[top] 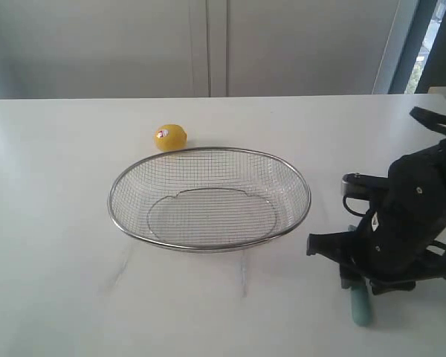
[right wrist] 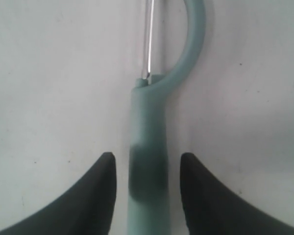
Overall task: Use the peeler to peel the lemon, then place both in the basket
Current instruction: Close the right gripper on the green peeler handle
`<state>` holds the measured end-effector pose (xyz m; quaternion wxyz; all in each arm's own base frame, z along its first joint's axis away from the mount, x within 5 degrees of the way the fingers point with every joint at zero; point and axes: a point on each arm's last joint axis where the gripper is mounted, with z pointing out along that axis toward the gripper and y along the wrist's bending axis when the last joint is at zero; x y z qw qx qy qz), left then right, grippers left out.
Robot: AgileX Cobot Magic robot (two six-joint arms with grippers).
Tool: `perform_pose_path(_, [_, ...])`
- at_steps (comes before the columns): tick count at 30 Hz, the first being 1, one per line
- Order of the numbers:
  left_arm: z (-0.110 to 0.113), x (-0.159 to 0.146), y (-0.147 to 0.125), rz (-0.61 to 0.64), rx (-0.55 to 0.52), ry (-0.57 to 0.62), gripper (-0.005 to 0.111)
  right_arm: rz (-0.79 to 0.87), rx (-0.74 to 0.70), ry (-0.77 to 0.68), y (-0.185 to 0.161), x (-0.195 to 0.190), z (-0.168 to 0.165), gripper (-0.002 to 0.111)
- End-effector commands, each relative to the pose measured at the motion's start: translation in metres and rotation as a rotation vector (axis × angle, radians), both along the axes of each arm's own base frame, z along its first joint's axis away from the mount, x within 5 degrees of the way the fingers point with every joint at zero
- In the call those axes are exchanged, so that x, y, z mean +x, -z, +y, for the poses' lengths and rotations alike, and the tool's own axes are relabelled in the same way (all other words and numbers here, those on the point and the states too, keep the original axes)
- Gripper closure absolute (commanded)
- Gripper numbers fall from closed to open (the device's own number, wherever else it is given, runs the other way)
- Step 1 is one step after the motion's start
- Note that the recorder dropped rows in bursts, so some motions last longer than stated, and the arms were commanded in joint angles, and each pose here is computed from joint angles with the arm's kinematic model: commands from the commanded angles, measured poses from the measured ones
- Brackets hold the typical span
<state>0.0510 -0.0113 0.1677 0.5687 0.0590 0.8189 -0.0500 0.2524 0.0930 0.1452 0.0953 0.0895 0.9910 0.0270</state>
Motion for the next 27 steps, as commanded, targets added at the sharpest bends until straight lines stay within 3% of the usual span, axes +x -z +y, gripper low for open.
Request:
perform_pose_path(1, [-0.001,0.000,0.001,0.000,-0.010,0.007,0.107,-0.006,0.002,0.010,0.000,0.001,-0.002,0.068])
perform_pose_path(18, [-0.001,0.000,0.001,0.000,-0.010,0.007,0.107,0.051,-0.008,0.021,0.015,0.001,-0.001,0.071])
perform_pose_path(25, [-0.001,0.000,0.001,0.000,-0.010,0.007,0.107,0.087,-0.023,0.022,0.023,0.000,-0.002,0.076])
perform_pose_path(27, [-0.001,0.000,0.001,0.000,-0.010,0.007,0.107,0.087,-0.022,0.028,0.023,0.000,-0.002,0.083])
